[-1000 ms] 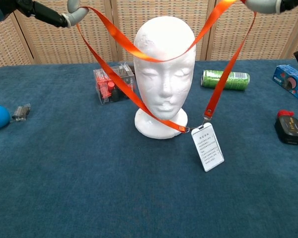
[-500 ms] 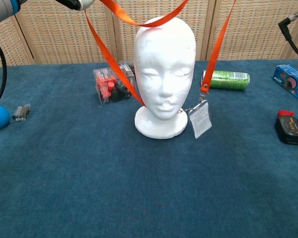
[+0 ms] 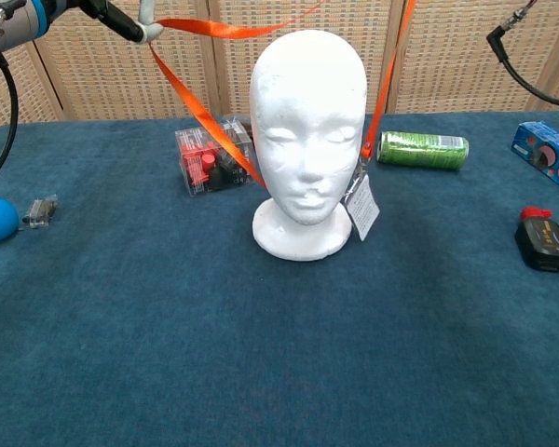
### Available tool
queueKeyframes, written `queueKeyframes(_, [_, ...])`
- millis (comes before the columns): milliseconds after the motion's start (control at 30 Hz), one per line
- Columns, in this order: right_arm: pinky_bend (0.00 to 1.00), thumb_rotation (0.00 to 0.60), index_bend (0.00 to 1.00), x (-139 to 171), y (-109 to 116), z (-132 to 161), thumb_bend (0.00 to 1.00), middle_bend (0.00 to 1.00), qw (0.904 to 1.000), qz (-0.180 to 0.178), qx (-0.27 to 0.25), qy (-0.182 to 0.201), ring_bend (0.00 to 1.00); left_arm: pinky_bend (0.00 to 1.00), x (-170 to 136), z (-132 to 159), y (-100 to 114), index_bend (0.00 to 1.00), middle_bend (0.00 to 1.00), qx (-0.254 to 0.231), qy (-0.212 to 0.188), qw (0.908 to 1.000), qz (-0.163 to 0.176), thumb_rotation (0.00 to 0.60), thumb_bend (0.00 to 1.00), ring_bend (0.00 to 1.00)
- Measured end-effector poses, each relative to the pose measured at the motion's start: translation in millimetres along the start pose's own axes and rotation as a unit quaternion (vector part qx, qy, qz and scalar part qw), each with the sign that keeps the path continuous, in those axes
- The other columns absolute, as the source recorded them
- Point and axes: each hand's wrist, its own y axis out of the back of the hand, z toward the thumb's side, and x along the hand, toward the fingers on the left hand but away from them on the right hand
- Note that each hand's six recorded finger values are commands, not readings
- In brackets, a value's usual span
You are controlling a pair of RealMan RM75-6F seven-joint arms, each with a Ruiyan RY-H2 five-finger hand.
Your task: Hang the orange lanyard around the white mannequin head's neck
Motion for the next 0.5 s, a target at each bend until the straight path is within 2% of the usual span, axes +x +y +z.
queueKeyframes(33, [0.00, 0.600, 0.67, -3, -1, -1, 0.62, 0.12, 1.0000, 0.000, 0.001, -0.003, 0.00, 0.00, 0, -2, -2, 0.13, 0.00, -0.002, 0.003, 1.0000, -0.005, 0.600, 0.44, 0.00])
queueKeyframes(67, [0.00, 0.600, 0.57, -6, -3, -1, 0.51, 0.09, 1.0000, 0.000, 0.003, -0.006, 0.00, 0.00, 1, -3, -4, 0.03, 0.00, -0.004, 0.004, 0.9999, -0.011, 0.600, 0.37, 0.00])
queueKeyframes(100, [0.00, 0.600, 0.42, -9, -5, -2, 0.34, 0.06, 0.9999, 0.002, 0.007, -0.009, 0.00, 0.00, 1, -5, -7, 0.00, 0.00, -0.006, 0.006, 0.9998, -0.017, 0.600, 0.28, 0.00])
queueKeyframes(167, [0.00, 0.600, 0.16, -11, -9, -7, 0.09, 0.01, 0.9997, 0.007, 0.020, -0.014, 0.00, 0.00, 1, -6, -9, 0.00, 0.00, -0.010, 0.007, 0.9997, -0.021, 0.600, 0.08, 0.00])
queueKeyframes(200, [0.00, 0.600, 0.08, -13, -10, -10, 0.03, 0.00, 0.9994, 0.007, 0.028, -0.017, 0.00, 0.00, 2, -7, -9, 0.00, 0.00, -0.012, 0.006, 0.9997, -0.019, 0.600, 0.02, 0.00])
queueKeyframes(267, [0.00, 0.600, 0.01, -15, -12, -13, 0.00, 0.00, 0.9991, 0.004, 0.037, -0.019, 0.00, 0.00, 2, -8, -8, 0.00, 0.00, -0.016, 0.004, 0.9998, -0.013, 0.600, 0.00, 0.00])
queueKeyframes(500, [0.00, 0.600, 0.00, -17, -14, -21, 0.00, 0.00, 0.9980, -0.006, 0.060, -0.017, 0.00, 0.00, 2, -11, -3, 0.00, 0.00, -0.015, -0.005, 0.9999, 0.001, 0.600, 0.00, 0.00])
